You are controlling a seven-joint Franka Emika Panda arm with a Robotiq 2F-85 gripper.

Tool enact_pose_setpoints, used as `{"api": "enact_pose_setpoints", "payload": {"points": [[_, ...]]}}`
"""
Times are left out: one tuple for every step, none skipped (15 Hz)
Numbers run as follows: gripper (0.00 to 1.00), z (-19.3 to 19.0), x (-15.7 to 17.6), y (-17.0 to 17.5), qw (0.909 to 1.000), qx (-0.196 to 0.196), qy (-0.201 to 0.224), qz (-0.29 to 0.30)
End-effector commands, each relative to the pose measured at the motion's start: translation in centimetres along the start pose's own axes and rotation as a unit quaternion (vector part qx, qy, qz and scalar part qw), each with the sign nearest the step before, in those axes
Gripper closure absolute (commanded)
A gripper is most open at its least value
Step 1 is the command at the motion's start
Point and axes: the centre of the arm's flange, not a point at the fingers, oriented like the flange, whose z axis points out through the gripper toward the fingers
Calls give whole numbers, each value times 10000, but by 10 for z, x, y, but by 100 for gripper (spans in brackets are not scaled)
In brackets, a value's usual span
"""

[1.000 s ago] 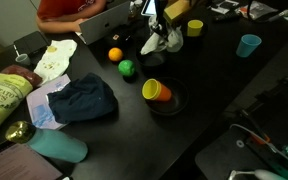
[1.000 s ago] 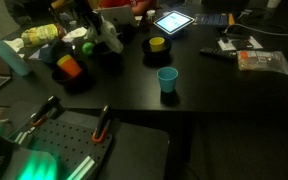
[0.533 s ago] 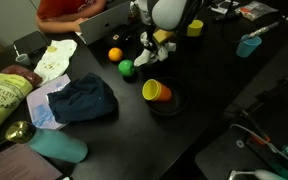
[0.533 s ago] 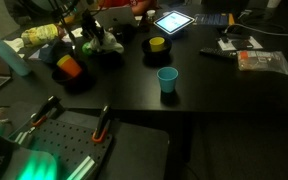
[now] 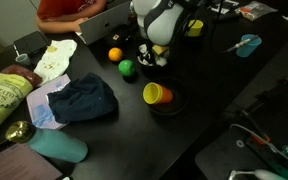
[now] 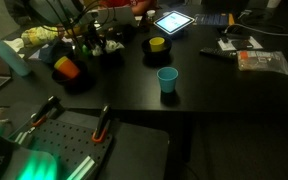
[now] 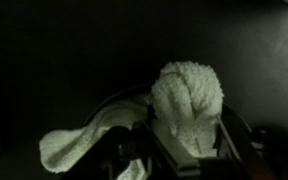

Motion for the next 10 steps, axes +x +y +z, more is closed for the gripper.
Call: {"api": "enact_pose_setpoints", "payload": {"points": [[22, -58, -10, 15, 9999, 107, -71, -60], [15, -68, -11, 19, 9999, 118, -69, -20], [7, -80, -14, 26, 9999, 88, -117, 18], [1, -90, -16, 33, 9997, 53, -227, 60], [0, -98, -21, 41, 9992, 17, -370, 115], [0, -105, -26, 48, 9987, -41, -481, 182], [0, -114, -32, 59, 9983, -39, -530, 239], [0, -120, -37, 66, 9979, -37, -573, 288], [0, -124, -42, 73, 9978, -2, -565, 342], [0, -128, -45, 78, 9978, 34, -549, 361]]}}
